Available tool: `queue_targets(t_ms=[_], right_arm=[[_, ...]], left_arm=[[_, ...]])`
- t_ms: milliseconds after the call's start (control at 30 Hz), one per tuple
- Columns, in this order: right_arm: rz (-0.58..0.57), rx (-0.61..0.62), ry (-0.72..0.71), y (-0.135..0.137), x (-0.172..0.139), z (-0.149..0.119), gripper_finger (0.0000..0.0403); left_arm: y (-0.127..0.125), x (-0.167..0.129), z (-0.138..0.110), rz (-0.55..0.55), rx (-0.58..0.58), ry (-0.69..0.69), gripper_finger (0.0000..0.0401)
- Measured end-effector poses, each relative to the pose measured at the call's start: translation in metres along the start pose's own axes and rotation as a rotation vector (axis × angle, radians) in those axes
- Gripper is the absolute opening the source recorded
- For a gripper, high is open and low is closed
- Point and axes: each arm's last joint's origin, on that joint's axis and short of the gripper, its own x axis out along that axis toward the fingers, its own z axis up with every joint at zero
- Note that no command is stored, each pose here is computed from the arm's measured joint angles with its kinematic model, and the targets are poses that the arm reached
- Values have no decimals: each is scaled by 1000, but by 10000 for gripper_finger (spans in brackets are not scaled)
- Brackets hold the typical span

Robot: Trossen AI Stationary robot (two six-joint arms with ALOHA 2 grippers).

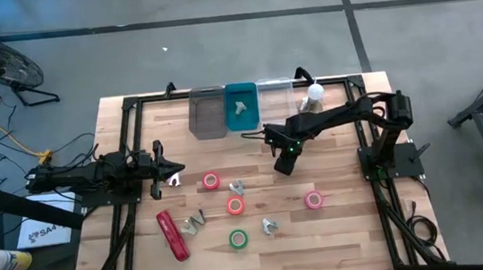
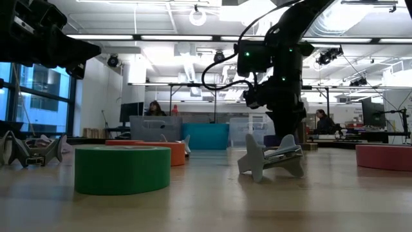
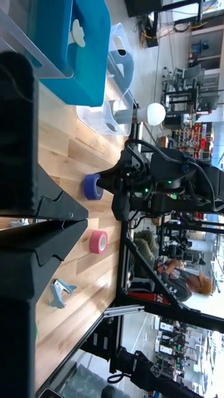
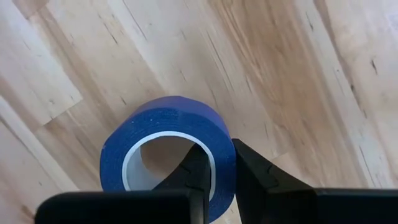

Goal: Pick and place Stapler, Stapler remover, tape
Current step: Put the blue tape into the transparent bin

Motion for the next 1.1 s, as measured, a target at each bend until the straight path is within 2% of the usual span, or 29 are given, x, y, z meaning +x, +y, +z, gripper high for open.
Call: queue_targets(t_ms=[1100], right_arm=[[-3,-17,-3,-1,-1,0,35]], left_arm=[[0,0,0,0,0,0,5]])
